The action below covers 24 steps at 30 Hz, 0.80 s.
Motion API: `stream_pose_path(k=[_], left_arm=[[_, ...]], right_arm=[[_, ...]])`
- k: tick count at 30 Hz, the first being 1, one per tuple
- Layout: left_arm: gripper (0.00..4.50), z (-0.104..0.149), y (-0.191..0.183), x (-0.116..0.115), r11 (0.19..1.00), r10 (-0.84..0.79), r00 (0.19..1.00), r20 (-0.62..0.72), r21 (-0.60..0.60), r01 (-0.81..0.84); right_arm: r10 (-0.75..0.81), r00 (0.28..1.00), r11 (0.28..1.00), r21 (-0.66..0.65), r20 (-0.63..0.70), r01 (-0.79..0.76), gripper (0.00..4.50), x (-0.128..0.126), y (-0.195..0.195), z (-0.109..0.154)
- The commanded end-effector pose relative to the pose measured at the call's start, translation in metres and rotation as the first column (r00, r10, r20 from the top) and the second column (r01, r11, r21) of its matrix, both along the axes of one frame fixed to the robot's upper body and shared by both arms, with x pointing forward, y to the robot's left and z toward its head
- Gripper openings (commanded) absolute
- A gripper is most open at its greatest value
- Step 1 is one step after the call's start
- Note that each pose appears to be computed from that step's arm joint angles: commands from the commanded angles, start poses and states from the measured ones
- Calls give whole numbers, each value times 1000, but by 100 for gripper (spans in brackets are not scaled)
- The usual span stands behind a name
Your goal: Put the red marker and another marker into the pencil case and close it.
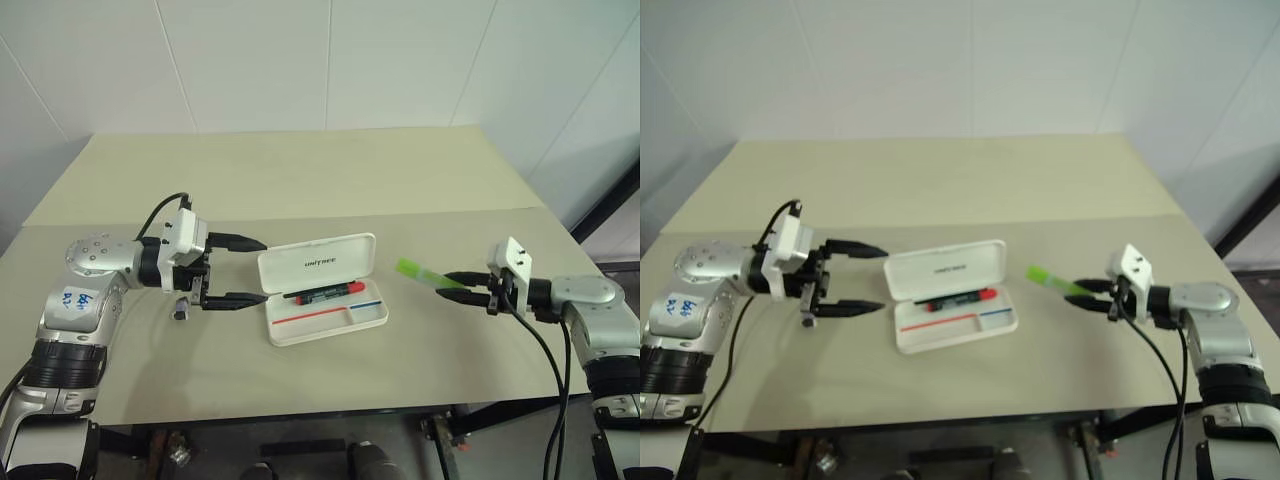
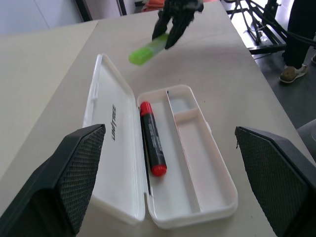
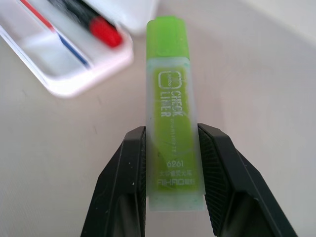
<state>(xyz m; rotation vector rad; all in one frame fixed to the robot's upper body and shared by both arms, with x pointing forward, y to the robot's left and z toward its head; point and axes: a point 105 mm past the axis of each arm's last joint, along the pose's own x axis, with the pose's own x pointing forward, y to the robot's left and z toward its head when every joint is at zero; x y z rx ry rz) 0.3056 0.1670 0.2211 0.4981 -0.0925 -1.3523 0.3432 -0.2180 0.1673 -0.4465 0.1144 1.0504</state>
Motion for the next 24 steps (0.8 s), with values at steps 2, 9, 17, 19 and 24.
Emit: stream_pose_path(k=[2, 9, 17, 19, 24], left_arm=[[450, 7, 10, -4, 999, 36, 998, 45, -3, -36], [450, -4, 25, -11, 995, 96, 995, 14, 2, -96], [450, -11, 32, -15, 990, 143, 990, -1, -9, -143], [450, -12, 34, -16, 988, 151, 989, -3, -9, -151], [450, -15, 38, -21, 984, 178, 984, -11, -8, -178]], right_arm=[[152, 988, 986, -76, 28, -150, 110, -13, 29, 17], [362, 931, 927, -116, 41, -355, 110, -31, 79, 30], [516, 857, 845, -181, 23, -504, 110, -35, 114, 26], [529, 849, 834, -193, 16, -516, 110, -34, 118, 24], [562, 827, 810, -207, 5, -549, 110, -28, 141, 18]])
